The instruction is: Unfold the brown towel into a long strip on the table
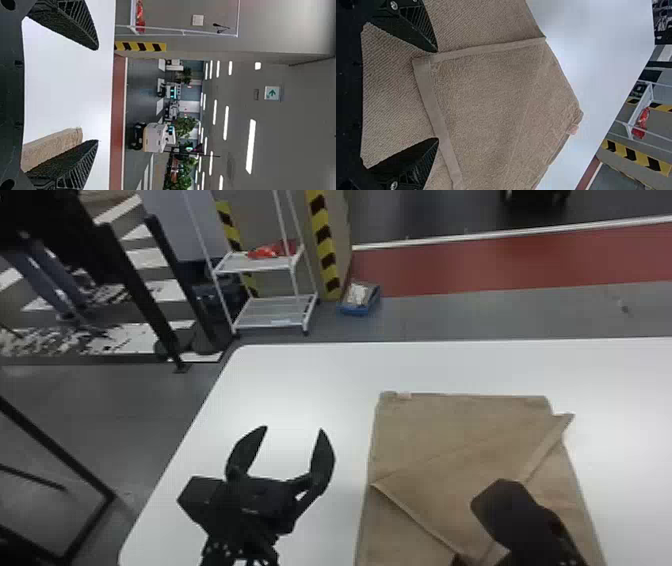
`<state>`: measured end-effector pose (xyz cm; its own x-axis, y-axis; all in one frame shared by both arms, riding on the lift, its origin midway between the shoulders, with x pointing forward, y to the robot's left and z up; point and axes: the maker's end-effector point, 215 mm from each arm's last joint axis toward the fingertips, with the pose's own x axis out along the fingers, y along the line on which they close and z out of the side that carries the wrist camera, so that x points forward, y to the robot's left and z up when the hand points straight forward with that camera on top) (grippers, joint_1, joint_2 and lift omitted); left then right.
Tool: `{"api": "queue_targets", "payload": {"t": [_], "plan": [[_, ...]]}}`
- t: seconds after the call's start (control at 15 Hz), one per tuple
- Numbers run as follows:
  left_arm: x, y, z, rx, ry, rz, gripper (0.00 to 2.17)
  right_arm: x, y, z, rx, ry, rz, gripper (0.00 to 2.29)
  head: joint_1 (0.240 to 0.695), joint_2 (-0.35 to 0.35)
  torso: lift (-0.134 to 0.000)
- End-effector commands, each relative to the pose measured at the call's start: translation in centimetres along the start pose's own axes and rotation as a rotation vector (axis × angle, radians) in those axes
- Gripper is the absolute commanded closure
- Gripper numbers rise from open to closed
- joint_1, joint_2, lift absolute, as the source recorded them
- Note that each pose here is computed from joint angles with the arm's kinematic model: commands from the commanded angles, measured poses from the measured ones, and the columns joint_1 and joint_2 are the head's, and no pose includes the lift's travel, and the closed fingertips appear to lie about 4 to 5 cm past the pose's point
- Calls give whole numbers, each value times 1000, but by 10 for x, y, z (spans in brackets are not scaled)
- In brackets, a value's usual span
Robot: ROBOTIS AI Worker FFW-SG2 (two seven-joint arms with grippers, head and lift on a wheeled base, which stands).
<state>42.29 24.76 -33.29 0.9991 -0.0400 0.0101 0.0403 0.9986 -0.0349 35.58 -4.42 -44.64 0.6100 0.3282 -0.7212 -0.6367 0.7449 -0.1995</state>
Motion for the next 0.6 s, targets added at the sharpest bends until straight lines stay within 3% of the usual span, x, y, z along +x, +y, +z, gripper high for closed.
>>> {"api": "queue_targets", "payload": {"t": [0.0,0.53], "plan": [[0,-1,-3,-3,6,-4,22,0,8,8,-2,-12,7,83,695,286,-124],[7,-17,-12,-12,17,-41,26,13,2,-10,-31,57,-24,144,695,273,-124]]}}
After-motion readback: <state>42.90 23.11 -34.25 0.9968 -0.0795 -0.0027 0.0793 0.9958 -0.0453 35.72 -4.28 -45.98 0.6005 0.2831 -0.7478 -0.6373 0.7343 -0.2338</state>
